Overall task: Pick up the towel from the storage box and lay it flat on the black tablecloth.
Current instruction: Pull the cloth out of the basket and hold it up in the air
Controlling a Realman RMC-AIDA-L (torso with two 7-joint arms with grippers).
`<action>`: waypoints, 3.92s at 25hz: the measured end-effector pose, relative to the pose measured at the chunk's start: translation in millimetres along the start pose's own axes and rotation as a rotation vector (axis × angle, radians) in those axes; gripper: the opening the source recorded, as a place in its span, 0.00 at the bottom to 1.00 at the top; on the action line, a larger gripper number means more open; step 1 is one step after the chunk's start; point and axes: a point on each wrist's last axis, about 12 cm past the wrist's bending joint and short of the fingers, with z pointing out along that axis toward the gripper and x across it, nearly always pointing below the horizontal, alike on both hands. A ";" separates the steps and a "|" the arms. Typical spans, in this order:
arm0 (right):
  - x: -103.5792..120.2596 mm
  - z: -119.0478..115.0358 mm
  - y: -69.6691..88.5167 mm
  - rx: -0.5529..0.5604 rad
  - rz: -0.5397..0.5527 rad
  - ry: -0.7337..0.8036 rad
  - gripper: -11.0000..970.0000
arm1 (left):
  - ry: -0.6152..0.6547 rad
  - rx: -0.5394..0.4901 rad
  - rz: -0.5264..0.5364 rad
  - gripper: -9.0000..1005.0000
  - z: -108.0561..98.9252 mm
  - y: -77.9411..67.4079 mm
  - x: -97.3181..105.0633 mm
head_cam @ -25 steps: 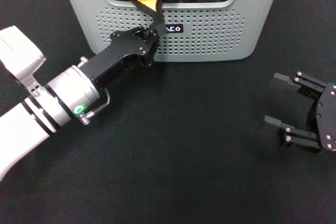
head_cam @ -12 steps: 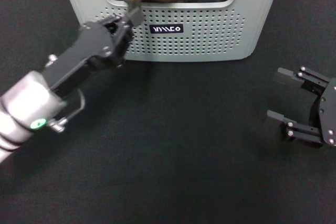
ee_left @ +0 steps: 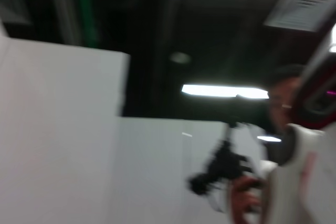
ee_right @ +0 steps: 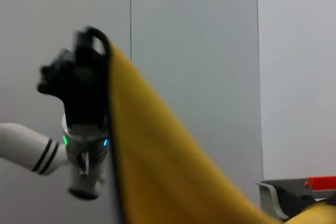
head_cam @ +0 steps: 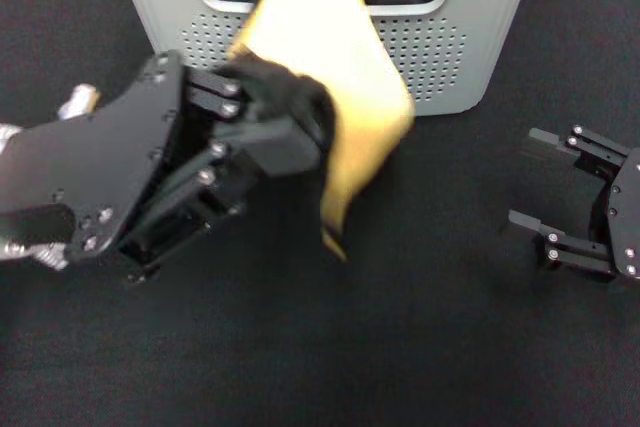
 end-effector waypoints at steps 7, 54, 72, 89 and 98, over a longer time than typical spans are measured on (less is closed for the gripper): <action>-0.2 -1.3 1.7 -0.002 0.001 -0.004 0.70 | -0.110 0.120 0.027 0.02 29.2 15.7 -25.9; -33.3 61.9 -12.3 -0.144 -0.083 -0.214 0.67 | -0.040 -0.315 0.357 0.02 41.5 54.7 56.6; -13.3 64.9 -16.0 0.102 -0.048 -0.217 0.66 | -0.061 -0.359 0.474 0.02 61.5 58.2 60.7; 18.1 33.1 -13.3 0.252 0.046 -0.107 0.65 | -0.111 -0.349 0.506 0.02 60.6 47.6 51.1; 28.9 32.1 -11.3 0.270 0.071 -0.040 0.64 | -0.125 -0.341 0.524 0.02 60.6 46.4 49.0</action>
